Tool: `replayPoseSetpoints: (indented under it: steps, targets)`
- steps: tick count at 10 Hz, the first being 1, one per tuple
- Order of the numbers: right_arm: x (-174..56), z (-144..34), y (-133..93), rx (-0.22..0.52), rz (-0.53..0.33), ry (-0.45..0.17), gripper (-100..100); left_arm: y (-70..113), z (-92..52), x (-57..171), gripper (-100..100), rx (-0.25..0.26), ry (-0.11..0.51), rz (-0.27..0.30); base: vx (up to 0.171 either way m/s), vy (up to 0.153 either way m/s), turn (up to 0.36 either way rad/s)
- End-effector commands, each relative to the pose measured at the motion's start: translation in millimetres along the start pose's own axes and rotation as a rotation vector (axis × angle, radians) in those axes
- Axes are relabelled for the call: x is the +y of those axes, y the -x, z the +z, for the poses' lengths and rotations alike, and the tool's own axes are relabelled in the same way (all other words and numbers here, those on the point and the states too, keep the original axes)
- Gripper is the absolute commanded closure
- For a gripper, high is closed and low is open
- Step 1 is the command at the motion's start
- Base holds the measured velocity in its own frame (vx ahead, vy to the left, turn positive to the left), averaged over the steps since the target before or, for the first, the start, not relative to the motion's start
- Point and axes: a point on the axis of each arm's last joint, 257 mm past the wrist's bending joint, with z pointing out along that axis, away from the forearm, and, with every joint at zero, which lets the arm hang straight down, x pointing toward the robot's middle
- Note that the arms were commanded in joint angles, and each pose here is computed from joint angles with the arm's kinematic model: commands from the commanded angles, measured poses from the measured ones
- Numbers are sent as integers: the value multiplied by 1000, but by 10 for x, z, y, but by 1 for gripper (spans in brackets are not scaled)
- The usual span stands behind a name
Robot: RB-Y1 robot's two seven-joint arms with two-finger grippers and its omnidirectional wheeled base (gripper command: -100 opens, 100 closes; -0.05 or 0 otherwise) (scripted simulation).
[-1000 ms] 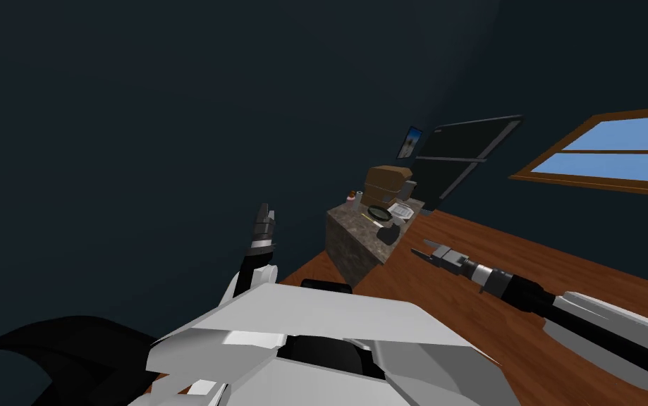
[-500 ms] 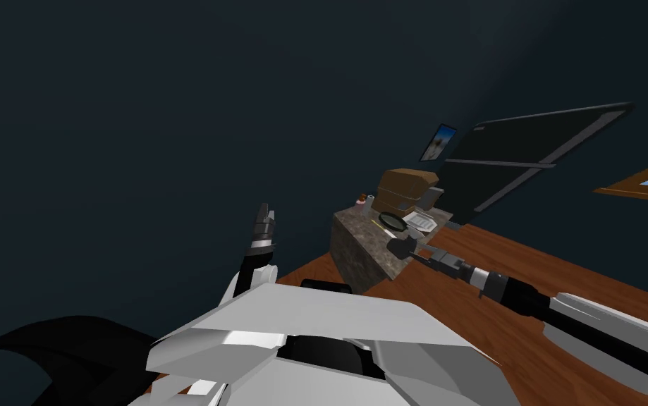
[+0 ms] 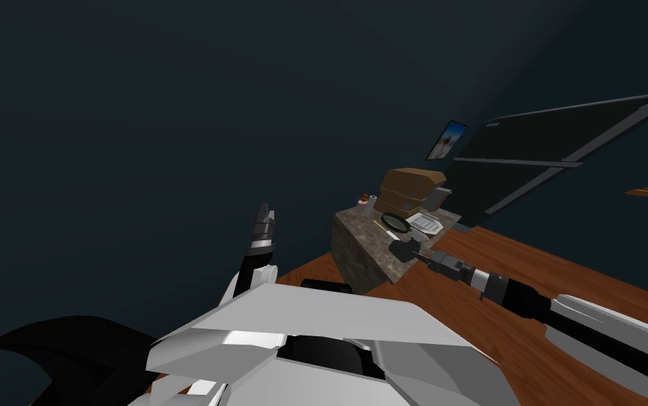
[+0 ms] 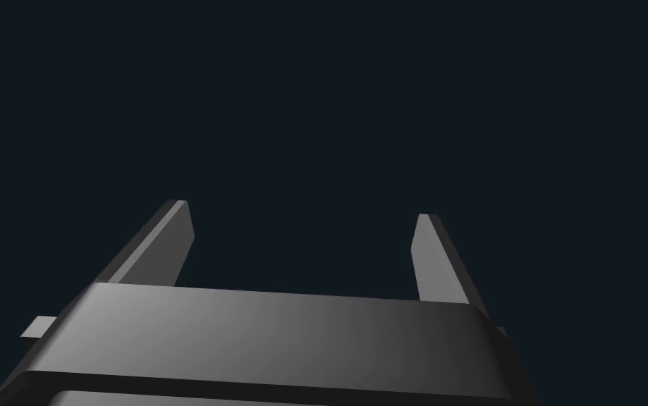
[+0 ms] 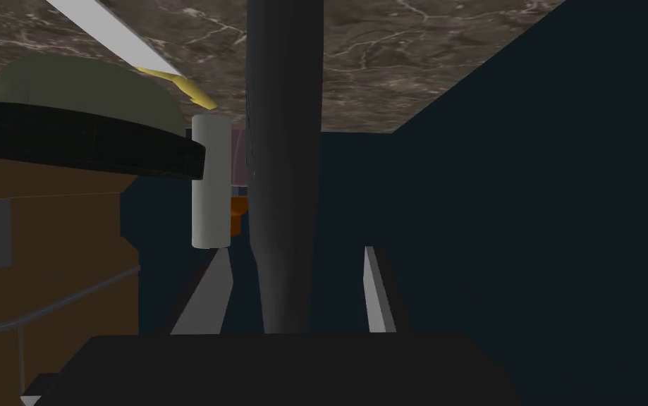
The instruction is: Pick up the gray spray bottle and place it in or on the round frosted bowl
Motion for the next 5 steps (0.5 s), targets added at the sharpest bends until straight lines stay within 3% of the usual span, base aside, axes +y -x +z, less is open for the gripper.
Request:
replayPoseSetpoints:
  steps: [1, 4, 5]
  targets:
    - [0, 0, 0, 0, 0, 0, 100, 0, 0, 0, 0, 0, 0, 0, 0, 0, 0]
    - [-2, 0, 4, -1, 0, 0, 100, 0, 0, 0, 0, 0, 0, 0, 0, 0, 0]
    - [-2, 0, 4, -1, 0, 0, 0, 0, 0, 0, 0, 0, 0, 0, 0, 0, 0]
